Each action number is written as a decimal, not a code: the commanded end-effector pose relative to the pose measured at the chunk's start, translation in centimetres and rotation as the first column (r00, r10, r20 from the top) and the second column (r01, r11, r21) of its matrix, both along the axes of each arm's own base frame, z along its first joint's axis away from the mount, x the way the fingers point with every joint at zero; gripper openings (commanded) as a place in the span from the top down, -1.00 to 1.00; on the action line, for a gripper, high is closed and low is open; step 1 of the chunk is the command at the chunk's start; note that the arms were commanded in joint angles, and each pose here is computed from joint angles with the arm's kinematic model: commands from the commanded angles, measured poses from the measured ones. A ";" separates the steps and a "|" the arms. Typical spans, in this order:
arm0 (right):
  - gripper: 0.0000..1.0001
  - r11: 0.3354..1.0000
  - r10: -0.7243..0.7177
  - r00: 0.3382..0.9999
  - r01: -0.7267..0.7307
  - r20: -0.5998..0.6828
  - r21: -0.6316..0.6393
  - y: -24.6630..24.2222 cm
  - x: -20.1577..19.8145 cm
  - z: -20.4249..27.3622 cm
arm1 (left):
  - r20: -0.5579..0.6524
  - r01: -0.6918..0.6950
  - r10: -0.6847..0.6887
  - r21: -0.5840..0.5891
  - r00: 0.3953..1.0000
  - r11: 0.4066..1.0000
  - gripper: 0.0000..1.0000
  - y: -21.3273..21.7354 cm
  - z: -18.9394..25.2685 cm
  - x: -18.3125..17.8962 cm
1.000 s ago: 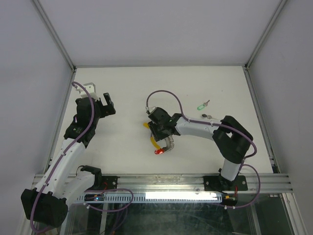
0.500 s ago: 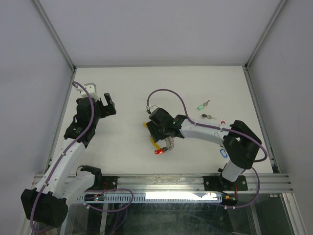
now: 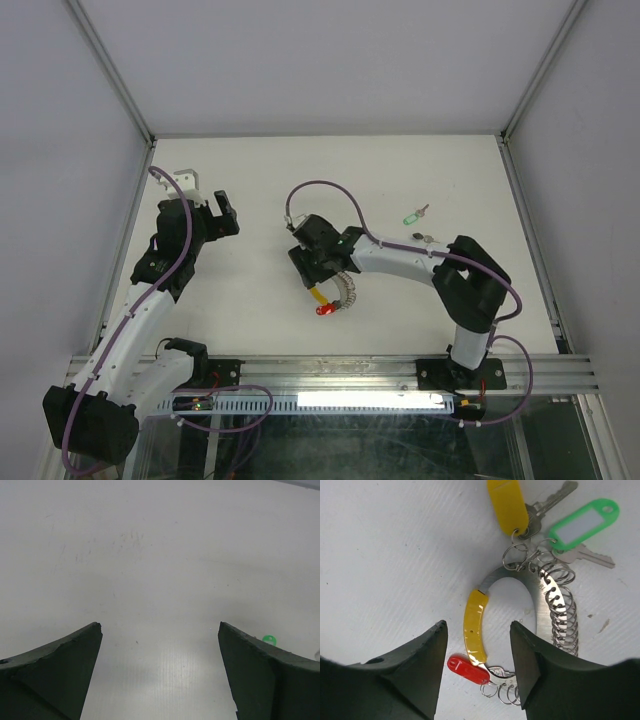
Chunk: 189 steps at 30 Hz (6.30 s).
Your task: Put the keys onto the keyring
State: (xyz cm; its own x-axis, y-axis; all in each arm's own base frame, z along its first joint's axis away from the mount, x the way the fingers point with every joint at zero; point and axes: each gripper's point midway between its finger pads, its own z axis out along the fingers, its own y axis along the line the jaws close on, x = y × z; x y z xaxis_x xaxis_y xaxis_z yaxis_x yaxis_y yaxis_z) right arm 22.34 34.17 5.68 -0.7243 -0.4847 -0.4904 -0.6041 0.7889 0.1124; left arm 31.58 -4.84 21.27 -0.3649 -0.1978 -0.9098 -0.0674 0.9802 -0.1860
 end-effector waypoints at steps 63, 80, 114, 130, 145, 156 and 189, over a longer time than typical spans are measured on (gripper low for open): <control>-0.12 0.799 -0.588 0.808 0.577 0.023 0.169 -16.4 8.9 4.1 | -0.059 0.187 -0.196 -0.126 0.979 0.974 -0.94 -5.2 -0.8 1.2; 0.26 0.804 -0.555 0.829 0.556 -0.071 0.211 -15.3 12.4 2.5 | -0.123 0.287 -0.290 -0.038 0.949 0.957 -0.86 -6.6 -2.5 1.2; 0.16 0.804 -0.589 0.801 0.595 0.109 -0.027 -13.9 11.7 0.2 | -0.038 0.307 -0.308 -0.026 0.951 0.951 -0.85 -6.5 -0.1 -1.2; 0.27 0.760 -0.638 0.766 0.643 0.075 -0.098 -16.2 13.6 -0.5 | -0.082 0.295 -0.295 -0.010 0.952 0.955 -0.85 -6.4 -1.3 -0.5; 0.29 0.796 -0.602 0.798 0.595 -0.038 -0.108 -15.2 12.3 -2.5 | -0.118 0.278 -0.276 -0.002 0.954 0.961 -0.84 -6.1 -2.3 -0.4; 0.45 0.800 -0.596 0.803 0.590 -0.029 -0.106 -16.5 10.7 -1.1 | -0.111 0.245 -0.241 0.023 0.964 0.969 -0.84 -5.3 -2.1 -0.3; 0.48 0.832 -0.553 0.828 0.555 -0.097 -0.010 -14.7 12.9 -0.4 | -0.128 0.229 -0.222 0.045 0.967 0.972 -0.84 -4.9 -2.4 0.2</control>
State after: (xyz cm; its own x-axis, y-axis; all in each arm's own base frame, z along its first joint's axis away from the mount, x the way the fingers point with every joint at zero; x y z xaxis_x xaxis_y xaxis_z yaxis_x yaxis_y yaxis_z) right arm 33.51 18.19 4.10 -0.9269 0.0281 -0.3743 -0.0167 0.9931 0.1161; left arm 31.07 -9.67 16.71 -0.5555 -0.0484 -0.8301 0.1291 0.9812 -0.1436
